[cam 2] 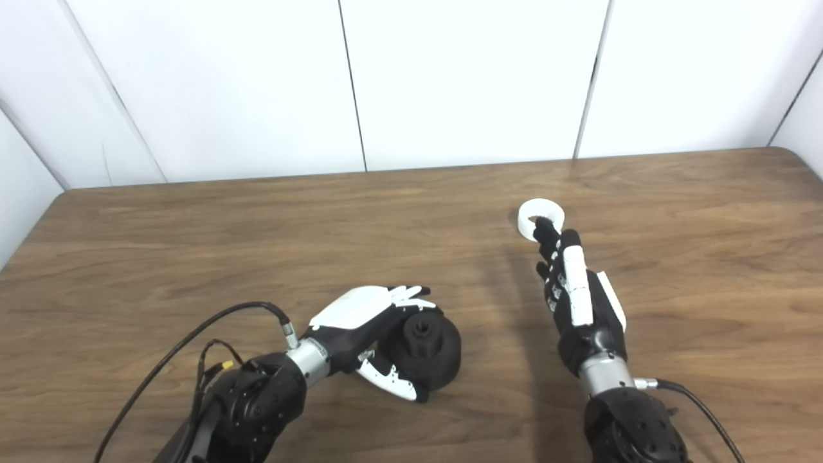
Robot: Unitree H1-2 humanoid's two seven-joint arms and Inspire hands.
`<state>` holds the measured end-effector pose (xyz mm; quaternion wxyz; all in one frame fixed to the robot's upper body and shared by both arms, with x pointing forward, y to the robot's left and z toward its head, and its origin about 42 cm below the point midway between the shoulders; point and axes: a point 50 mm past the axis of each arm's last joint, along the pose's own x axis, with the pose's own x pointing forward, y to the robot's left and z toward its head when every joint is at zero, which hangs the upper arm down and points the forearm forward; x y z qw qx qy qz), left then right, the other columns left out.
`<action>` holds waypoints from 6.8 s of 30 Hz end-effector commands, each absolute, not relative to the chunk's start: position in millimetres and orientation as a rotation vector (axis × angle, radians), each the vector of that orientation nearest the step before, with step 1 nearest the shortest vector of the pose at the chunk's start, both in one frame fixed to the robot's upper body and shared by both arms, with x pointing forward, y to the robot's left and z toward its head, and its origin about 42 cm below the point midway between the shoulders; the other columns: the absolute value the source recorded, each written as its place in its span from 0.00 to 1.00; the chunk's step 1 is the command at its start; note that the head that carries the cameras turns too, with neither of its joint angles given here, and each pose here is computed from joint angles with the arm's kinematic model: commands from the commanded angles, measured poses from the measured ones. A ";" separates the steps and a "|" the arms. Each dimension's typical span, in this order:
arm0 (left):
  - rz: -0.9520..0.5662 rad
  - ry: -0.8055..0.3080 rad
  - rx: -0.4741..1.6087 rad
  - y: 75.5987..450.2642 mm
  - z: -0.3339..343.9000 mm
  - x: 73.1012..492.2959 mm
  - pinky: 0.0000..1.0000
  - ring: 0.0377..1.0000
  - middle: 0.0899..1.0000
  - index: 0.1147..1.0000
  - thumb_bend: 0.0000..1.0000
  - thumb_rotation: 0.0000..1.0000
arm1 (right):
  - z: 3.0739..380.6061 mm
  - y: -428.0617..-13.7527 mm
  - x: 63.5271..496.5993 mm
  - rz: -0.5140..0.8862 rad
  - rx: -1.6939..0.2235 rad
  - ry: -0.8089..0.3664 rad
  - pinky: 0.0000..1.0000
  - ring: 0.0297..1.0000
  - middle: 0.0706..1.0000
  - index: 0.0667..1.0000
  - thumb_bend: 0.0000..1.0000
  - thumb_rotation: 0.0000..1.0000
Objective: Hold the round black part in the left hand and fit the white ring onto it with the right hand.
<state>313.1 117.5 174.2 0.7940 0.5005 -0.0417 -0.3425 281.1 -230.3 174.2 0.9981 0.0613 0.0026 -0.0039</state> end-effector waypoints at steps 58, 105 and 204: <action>-0.623 -0.038 1.003 140.6 166.0 323.9 0.98 1.00 1.00 0.73 0.99 0.25 | 198.5 -232.9 289.2 0.045 0.089 -0.079 1.00 1.00 0.93 0.91 0.60 1.00; -0.610 -0.037 0.991 134.4 160.8 323.5 0.98 1.00 1.00 0.71 0.95 0.26 | 286.0 -305.9 459.9 -0.065 -1.057 -0.109 0.91 1.00 0.95 0.71 0.86 0.34; -0.607 -0.060 0.992 131.5 165.5 326.4 0.99 1.00 1.00 0.71 0.94 0.25 | 248.2 -293.7 472.6 0.005 -1.099 -0.075 0.92 0.99 0.90 0.46 0.52 0.15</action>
